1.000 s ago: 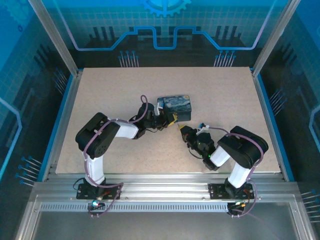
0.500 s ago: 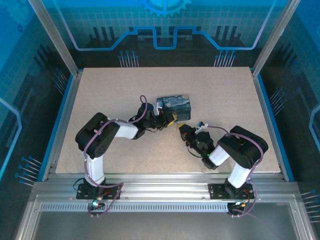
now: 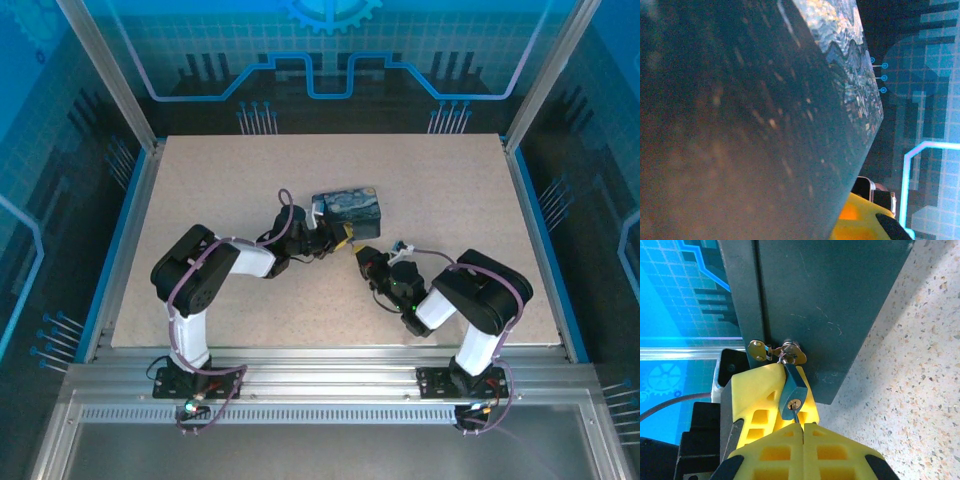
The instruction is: Unlock a padlock with a key
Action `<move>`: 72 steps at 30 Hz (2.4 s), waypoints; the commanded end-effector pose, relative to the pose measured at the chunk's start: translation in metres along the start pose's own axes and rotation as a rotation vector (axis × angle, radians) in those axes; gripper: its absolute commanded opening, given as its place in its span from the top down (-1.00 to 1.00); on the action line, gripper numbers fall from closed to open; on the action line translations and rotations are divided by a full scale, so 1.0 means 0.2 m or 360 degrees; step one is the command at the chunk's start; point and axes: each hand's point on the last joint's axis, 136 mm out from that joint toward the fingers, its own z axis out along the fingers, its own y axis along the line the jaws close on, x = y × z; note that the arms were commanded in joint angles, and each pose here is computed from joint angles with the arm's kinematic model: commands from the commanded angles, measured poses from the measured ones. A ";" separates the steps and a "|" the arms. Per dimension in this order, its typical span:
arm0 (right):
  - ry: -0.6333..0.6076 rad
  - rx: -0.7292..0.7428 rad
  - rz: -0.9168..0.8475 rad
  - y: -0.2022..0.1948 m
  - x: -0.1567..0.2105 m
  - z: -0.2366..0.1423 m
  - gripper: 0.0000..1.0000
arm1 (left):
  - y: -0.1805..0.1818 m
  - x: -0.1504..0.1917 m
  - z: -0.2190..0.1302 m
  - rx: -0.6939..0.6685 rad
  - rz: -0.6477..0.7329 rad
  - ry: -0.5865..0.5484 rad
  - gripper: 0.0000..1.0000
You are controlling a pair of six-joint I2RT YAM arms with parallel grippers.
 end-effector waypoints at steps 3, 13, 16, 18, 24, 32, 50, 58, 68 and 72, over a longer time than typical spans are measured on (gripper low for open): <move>-0.0005 -0.0089 0.0058 0.09 0.01 0.05 1.00 | -0.01 0.04 0.00 0.0073 -0.0002 0.0053 1.00; -0.0026 -0.0144 0.0219 0.15 0.00 0.09 1.00 | -0.03 0.04 0.00 0.0102 -0.0014 0.0053 1.00; -0.0022 -0.0123 0.0246 0.13 0.00 0.10 1.00 | -0.04 0.04 0.00 0.0110 -0.0008 0.0060 1.00; -0.0027 -0.0089 0.0290 0.08 0.00 0.10 1.00 | -0.04 0.05 0.00 0.0107 -0.0006 0.0064 1.00; -0.0053 -0.0069 0.0400 0.05 -0.03 0.12 1.00 | -0.06 0.08 -0.01 0.0125 0.0006 0.0103 1.00; 0.0026 -0.0126 0.0442 0.12 -0.04 0.19 1.00 | -0.10 0.11 -0.01 0.0156 0.0026 0.0137 1.00; 0.0184 -0.0023 0.0345 0.02 0.03 0.28 1.00 | -0.15 0.15 -0.01 0.0183 0.0046 0.0201 1.00; 0.0209 -0.0060 0.0322 0.07 0.04 0.30 1.00 | -0.14 0.17 -0.01 0.0173 0.0045 0.0231 1.00; 0.0224 0.0058 0.0234 -0.03 0.03 0.18 0.62 | -0.07 0.09 -0.06 0.0093 0.0050 0.0145 1.00; 0.0280 0.0179 0.0175 -0.10 0.04 0.09 0.41 | 0.00 0.03 -0.09 0.0031 0.0037 0.0099 1.00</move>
